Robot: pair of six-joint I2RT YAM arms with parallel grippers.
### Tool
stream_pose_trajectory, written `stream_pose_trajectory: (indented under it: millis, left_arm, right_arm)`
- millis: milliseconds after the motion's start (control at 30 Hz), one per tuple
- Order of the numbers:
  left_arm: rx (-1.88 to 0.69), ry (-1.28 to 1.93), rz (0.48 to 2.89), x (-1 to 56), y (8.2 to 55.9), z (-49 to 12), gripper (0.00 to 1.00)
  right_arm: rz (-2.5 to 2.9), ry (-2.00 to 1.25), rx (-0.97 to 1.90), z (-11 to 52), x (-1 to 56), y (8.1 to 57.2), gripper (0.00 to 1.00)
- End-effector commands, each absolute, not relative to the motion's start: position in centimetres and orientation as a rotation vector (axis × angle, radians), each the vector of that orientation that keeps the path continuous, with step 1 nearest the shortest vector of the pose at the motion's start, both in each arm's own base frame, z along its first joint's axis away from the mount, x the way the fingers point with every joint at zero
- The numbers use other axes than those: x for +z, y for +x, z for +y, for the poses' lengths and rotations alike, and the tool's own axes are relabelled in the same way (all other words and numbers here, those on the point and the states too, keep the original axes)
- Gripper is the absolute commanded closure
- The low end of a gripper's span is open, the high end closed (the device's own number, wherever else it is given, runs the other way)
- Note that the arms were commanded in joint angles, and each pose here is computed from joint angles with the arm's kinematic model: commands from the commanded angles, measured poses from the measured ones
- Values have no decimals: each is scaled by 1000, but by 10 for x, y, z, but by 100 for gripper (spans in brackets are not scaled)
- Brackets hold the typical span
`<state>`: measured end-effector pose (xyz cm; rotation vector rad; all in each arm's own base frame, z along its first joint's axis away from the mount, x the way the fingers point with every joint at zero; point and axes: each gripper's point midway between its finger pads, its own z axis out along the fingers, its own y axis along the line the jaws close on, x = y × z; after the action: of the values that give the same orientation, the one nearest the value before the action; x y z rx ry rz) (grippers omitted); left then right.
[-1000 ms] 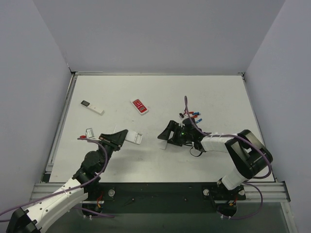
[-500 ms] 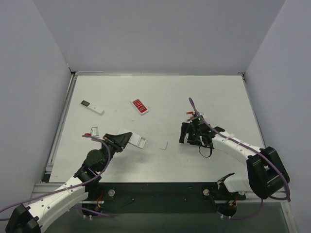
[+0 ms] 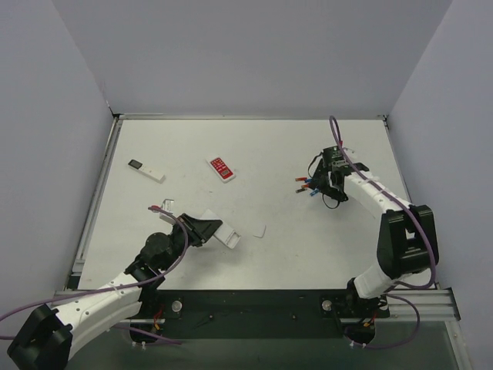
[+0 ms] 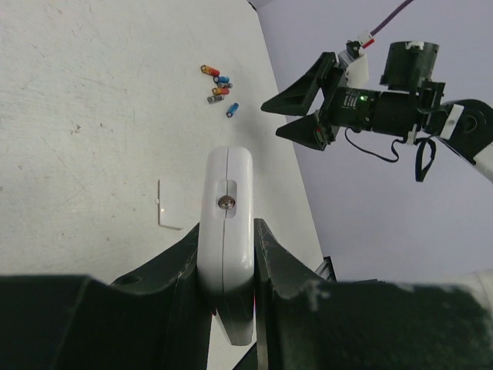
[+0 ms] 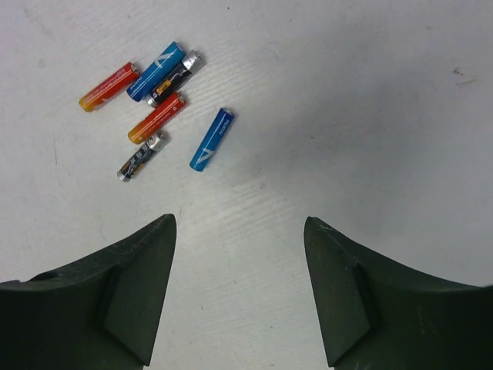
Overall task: Load the batteries into the remote control
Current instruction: Pick up the battery from the center of the board.
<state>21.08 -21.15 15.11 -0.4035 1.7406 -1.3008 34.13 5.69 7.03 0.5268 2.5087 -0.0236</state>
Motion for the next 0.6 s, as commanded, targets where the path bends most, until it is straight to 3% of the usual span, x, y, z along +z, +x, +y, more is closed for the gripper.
stream_pose_trajectory:
  millis: [0,200,567]
  left_arm:
    - [-1351,-322,1670,172,208,-216,100]
    - [-1350,-327,1675,171,206,-214,100]
    - [-1345,-338,1669,172,208,-211,100]
  right_arm:
    - [2507,730,-62,56,65,353,42]
    - [2494,821,-110,56,50,371,55]
    - [2521,846,-170,55,27,387,69]
